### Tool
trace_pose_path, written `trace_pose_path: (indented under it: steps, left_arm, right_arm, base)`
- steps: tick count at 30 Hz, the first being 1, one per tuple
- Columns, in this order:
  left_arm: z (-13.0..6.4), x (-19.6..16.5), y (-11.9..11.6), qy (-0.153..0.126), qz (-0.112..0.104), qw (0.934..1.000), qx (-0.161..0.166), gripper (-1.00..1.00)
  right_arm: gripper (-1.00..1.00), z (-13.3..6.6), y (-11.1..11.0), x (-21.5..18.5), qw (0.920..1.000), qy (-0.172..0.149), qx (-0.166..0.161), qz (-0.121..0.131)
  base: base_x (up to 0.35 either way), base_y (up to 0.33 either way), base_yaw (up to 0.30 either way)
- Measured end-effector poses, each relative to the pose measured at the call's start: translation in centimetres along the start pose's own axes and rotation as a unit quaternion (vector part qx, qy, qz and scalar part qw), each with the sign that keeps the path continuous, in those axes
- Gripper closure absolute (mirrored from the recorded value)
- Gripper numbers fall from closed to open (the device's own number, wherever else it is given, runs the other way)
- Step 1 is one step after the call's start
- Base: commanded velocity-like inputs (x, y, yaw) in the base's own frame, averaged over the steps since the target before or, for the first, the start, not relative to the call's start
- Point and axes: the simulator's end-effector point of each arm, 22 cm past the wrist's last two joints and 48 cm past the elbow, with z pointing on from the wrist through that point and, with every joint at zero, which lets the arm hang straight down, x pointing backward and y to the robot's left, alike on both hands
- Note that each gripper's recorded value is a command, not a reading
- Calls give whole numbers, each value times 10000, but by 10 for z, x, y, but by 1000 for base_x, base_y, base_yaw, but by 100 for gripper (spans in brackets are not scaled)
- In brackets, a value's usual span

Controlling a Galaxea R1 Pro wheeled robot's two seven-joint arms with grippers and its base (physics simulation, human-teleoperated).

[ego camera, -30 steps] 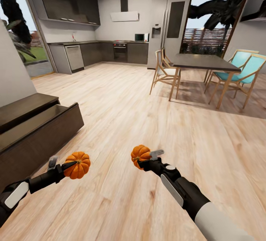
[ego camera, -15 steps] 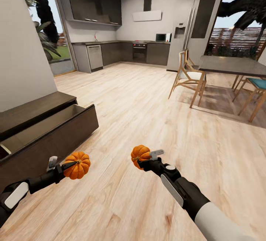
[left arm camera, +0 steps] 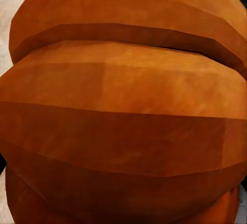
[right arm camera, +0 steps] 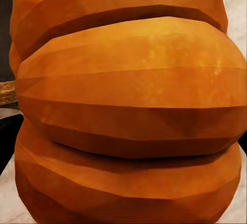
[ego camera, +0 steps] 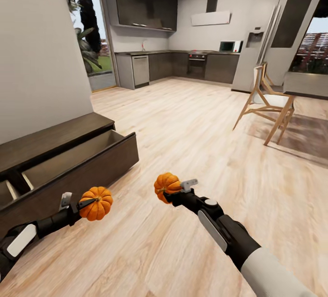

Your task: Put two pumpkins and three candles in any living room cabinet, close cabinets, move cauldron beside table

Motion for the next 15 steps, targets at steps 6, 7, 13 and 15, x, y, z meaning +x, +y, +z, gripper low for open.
trace_pose_path:
  steps: [6, 7, 13, 15]
  left_arm:
    - [2, 1, -2, -3, -41, 10000, 48, 100]
    - [2, 2, -2, -1, -48, 10000, 57, 100]
    - [3, 2, -5, 5, -41, 10000, 88, 100]
    - [3, 2, -5, 3, -36, 9999, 95, 100]
  right_arm:
    - [100, -5, -1, -24, 9996, -264, -23, 79]
    - [100, -6, -1, -26, 9996, -284, -31, 80]
    - [100, -10, 4, -41, 9990, -438, -72, 58]
    - [100, -12, 5, -46, 9987, -493, -84, 44]
  base:
    - [215, -120, 134]
    - [41, -24, 141]
    - [40, -212, 262]
    - [101, -333, 296]
